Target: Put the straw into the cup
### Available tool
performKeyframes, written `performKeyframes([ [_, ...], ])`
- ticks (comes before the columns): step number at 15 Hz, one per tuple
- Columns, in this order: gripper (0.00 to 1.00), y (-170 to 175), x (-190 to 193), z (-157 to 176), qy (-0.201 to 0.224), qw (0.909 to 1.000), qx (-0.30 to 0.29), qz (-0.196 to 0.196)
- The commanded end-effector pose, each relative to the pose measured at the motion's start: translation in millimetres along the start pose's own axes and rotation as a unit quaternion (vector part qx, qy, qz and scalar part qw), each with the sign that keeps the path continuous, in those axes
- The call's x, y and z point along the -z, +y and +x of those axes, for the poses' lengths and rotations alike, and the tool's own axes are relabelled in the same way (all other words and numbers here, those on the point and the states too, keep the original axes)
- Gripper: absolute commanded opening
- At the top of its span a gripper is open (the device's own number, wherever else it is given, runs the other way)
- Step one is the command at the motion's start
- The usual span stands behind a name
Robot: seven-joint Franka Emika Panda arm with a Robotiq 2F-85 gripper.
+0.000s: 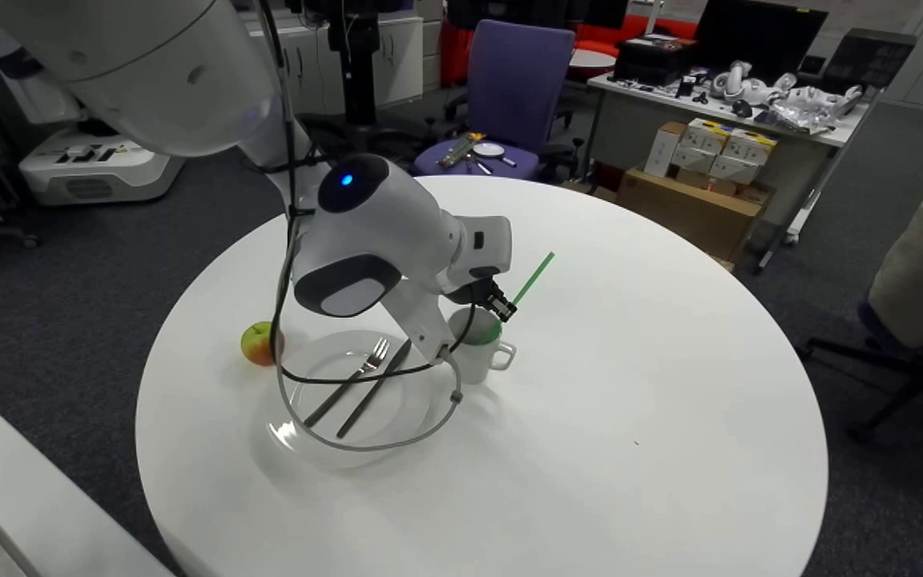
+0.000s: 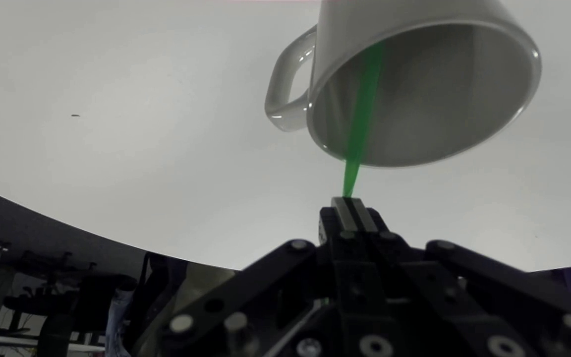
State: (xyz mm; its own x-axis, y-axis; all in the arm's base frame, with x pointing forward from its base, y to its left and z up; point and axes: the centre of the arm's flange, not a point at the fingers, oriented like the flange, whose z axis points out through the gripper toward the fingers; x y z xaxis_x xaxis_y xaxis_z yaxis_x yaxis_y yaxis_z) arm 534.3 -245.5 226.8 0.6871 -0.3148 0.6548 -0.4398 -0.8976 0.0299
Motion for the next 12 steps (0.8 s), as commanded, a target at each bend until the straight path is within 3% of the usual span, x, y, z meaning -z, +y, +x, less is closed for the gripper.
performKeyframes([
  [1, 0.27, -1, 7, -11, 0.005, 0.9999, -0.011, -0.005],
  [10, 0.91, 3, 27, 7, 0.021, 0.9990, -0.039, 0.003],
  [12, 1.00, 4, 37, 16, 0.029, 0.9984, -0.049, 0.005],
])
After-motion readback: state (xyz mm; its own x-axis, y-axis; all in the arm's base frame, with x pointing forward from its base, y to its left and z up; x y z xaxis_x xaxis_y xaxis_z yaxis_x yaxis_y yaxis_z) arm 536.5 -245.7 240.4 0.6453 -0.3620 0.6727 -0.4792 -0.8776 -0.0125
